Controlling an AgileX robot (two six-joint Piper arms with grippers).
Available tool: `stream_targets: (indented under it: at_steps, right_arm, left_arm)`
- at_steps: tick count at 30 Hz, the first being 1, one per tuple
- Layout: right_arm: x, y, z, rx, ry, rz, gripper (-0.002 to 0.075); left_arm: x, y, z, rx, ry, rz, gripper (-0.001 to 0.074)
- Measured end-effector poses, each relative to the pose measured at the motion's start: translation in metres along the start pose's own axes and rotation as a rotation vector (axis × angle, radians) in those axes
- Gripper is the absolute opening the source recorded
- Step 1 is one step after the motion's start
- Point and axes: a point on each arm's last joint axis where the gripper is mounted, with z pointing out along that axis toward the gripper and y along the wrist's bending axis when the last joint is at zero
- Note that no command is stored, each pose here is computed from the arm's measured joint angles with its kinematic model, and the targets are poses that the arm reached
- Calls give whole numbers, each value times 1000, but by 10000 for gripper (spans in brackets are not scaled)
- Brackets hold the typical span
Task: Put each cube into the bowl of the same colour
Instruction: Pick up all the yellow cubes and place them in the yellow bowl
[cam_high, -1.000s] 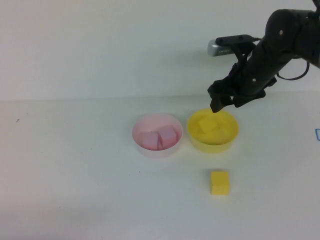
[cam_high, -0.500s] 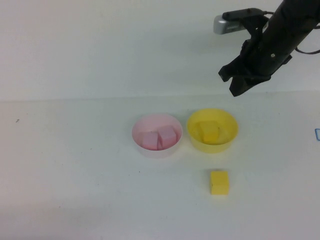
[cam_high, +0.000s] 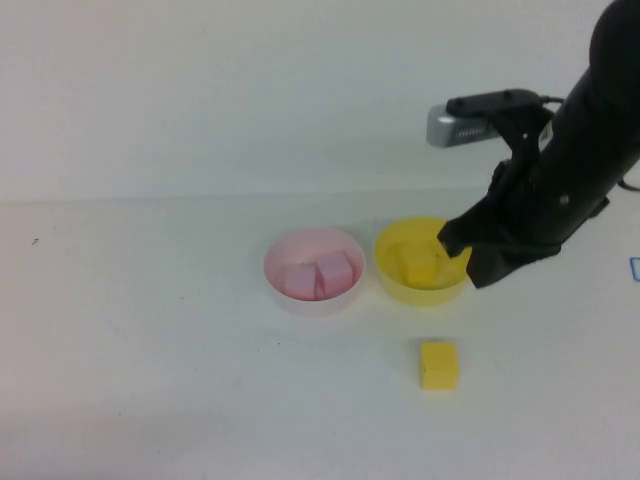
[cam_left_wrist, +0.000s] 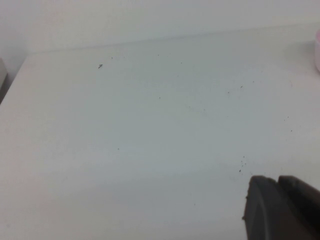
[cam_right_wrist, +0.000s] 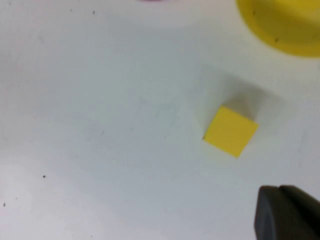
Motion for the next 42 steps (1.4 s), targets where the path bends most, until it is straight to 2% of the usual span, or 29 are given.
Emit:
stream_targets:
  at_steps: [5,8,14,20,22,24,28,30,32,34,42]
  right_arm:
    - [34,14,16,-9,-5,92,3]
    - [43,18,28,-4,-8,180,3]
    - [42,28,46,103,-48,274,3]
    - [40,30,67,112,-29,316,13]
    - [40,29,76,122,-7,315,71]
    - [40,27,83,134,8,306,175]
    - [38,26,96,139,22,306,482]
    - [35,26,101,138,20,304,596]
    - [33,25,108,139,23,302,645]
    - [30,25,115,141,29,300,664]
    - [23,20,139,182,45,281,677]
  left_arm:
    - [0,0,0,0,0,0,0]
    - [0,0,0,0,0,0,0]
    - [0,0,0,0,0,0,0]
    - [0,0,0,0,0,0,0]
    - [0,0,0,0,0,0,0]
    - [0,0,0,0,0,0,0]
    - [0,0,0,0,0,0,0]
    - [0,0,0,0,0,0,0]
    - [0,0,0,0,0,0,0]
    - [0,0,0,0,0,0,0]
    - [0,0,0,0,0,0,0]
